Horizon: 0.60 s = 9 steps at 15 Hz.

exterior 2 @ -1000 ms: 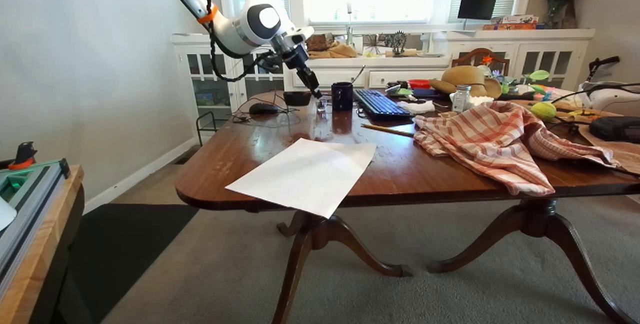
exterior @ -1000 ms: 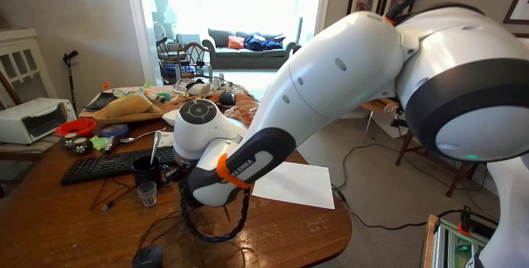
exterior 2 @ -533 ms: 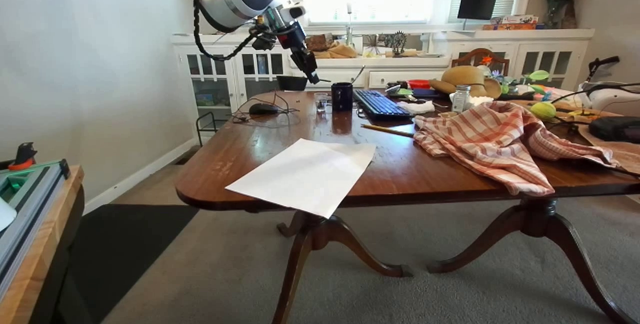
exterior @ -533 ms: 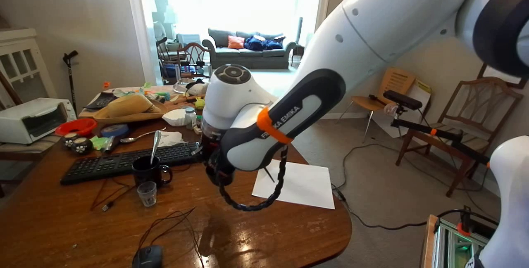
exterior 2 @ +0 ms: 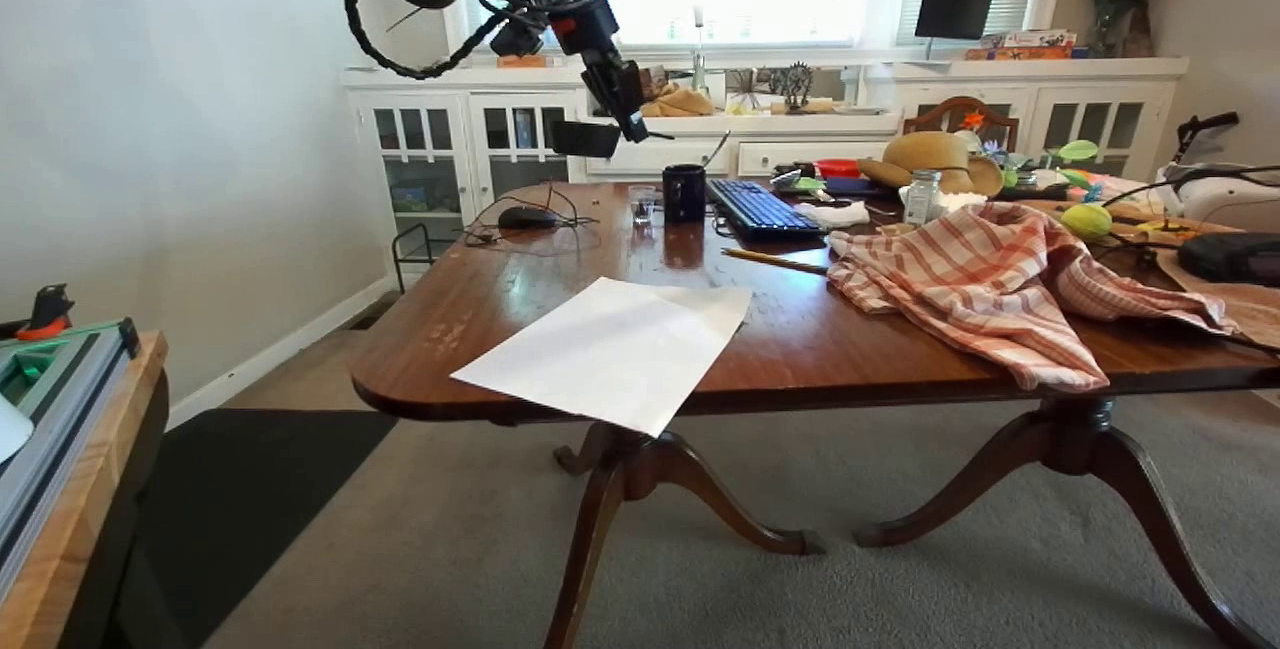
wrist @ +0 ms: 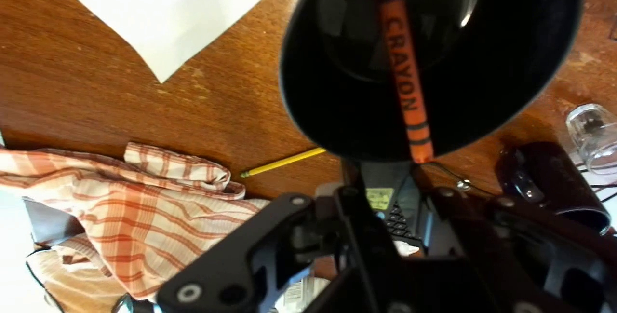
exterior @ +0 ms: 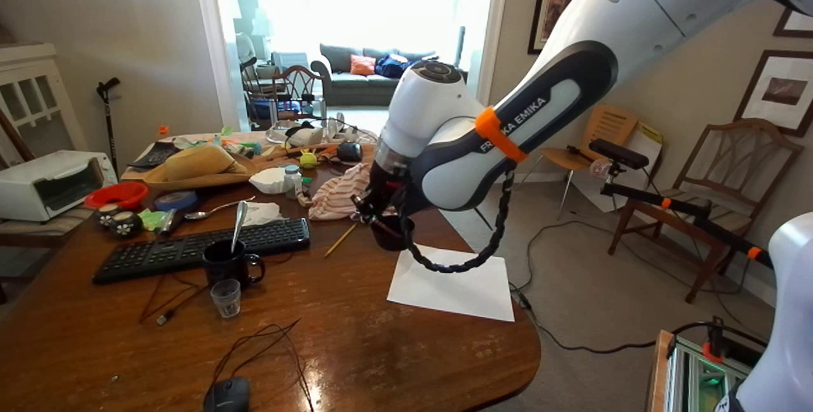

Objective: Put the crayon inside the measuring cup then put it on top of the white napkin.

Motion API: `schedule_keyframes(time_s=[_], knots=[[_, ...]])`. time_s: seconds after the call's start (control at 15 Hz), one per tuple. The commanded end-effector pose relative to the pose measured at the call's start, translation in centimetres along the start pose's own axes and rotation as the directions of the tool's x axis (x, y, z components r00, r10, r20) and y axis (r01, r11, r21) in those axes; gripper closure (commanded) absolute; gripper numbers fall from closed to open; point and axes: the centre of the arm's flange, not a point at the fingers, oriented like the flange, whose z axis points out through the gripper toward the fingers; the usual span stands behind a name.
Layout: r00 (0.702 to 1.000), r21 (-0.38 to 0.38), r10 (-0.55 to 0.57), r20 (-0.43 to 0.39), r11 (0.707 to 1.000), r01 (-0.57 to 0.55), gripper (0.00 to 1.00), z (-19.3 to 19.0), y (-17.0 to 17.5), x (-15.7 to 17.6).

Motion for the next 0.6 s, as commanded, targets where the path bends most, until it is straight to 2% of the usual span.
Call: schedule_keyframes(time_s=[0.0,0.53], knots=[[1.0,0.02,-0.008,-0.012,1.0,0.009,0.94,-0.9,4.7,-2.1],[0.996,-0.001,0.078,-0.031,0.997,-0.078,0.94,2.1,11.5,-2.8]])
